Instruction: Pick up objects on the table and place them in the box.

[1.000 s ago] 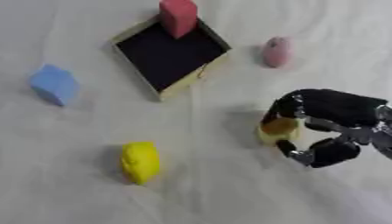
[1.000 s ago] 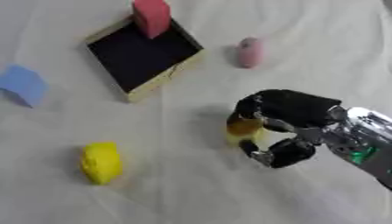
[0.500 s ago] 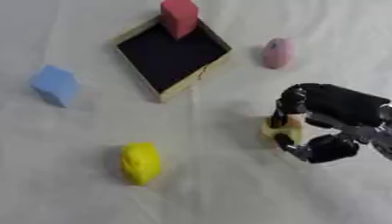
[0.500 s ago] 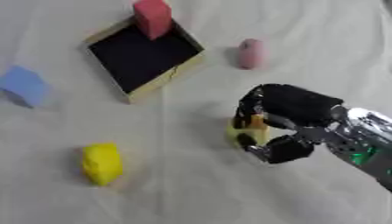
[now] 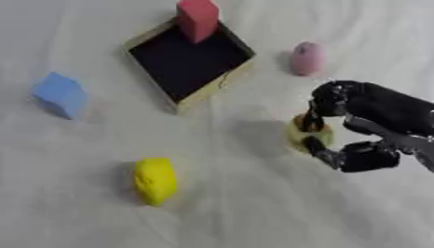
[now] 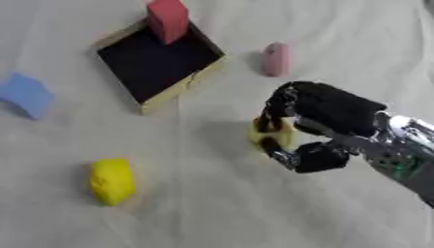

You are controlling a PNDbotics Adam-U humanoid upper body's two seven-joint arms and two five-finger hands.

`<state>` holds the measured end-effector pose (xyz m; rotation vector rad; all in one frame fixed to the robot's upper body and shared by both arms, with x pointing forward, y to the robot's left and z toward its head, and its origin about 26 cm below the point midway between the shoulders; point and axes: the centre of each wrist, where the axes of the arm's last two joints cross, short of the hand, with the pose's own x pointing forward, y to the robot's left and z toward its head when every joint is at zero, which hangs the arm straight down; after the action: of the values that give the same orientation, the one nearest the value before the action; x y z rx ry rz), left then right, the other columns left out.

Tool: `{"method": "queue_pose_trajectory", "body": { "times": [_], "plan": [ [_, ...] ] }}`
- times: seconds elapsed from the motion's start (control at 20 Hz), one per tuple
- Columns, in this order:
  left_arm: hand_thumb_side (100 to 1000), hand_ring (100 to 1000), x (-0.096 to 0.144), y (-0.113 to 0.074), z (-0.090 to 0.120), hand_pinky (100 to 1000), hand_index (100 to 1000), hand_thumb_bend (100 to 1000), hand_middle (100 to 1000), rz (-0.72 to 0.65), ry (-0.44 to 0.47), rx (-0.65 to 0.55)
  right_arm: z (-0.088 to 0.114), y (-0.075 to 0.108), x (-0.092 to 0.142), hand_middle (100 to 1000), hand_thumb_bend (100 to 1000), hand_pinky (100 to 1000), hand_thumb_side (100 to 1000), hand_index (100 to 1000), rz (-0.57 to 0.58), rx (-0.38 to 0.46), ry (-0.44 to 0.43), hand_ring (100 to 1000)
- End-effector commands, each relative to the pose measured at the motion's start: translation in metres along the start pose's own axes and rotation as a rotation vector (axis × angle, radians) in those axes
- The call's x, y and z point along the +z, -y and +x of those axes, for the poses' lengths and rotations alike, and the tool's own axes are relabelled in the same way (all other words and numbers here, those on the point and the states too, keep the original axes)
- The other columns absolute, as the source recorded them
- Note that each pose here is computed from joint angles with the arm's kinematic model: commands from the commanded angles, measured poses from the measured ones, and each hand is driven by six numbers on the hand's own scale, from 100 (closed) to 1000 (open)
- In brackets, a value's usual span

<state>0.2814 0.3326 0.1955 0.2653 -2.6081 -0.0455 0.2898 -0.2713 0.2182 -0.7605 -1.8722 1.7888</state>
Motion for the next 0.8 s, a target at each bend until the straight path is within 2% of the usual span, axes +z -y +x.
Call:
{"method": "queue_pose_trajectory", "body": {
  "times": [0.05, 0.2, 0.4, 0.6, 0.8],
  "plan": [
    [606, 658, -0.005, -0.002, 0.005, 678, 756, 100, 603, -0.008, 0.019, -0.003, -0.004, 0.017, 0.004, 418, 100, 821, 165, 546, -0.029, 0.014, 0.024, 622],
    [604, 658, -0.006, -0.003, 0.005, 679, 755, 100, 603, -0.012, 0.021, -0.005, -0.008, 0.031, 0.004, 416, 100, 826, 137, 548, -0.060, -0.028, 0.040, 623],
    [603, 659, -0.007, -0.003, 0.006, 680, 755, 100, 604, -0.023, 0.026, -0.005, -0.009, 0.060, -0.003, 413, 100, 831, 118, 549, -0.106, -0.056, 0.080, 623],
    [602, 660, -0.008, -0.003, 0.006, 680, 755, 100, 604, -0.035, 0.028, -0.004, -0.001, 0.092, -0.018, 415, 100, 832, 111, 551, -0.131, -0.086, 0.111, 624],
    [601, 660, -0.010, -0.002, 0.007, 680, 754, 100, 603, -0.047, 0.031, -0.002, 0.013, 0.117, -0.035, 418, 100, 831, 104, 553, -0.153, -0.081, 0.148, 624]
  ]
}}
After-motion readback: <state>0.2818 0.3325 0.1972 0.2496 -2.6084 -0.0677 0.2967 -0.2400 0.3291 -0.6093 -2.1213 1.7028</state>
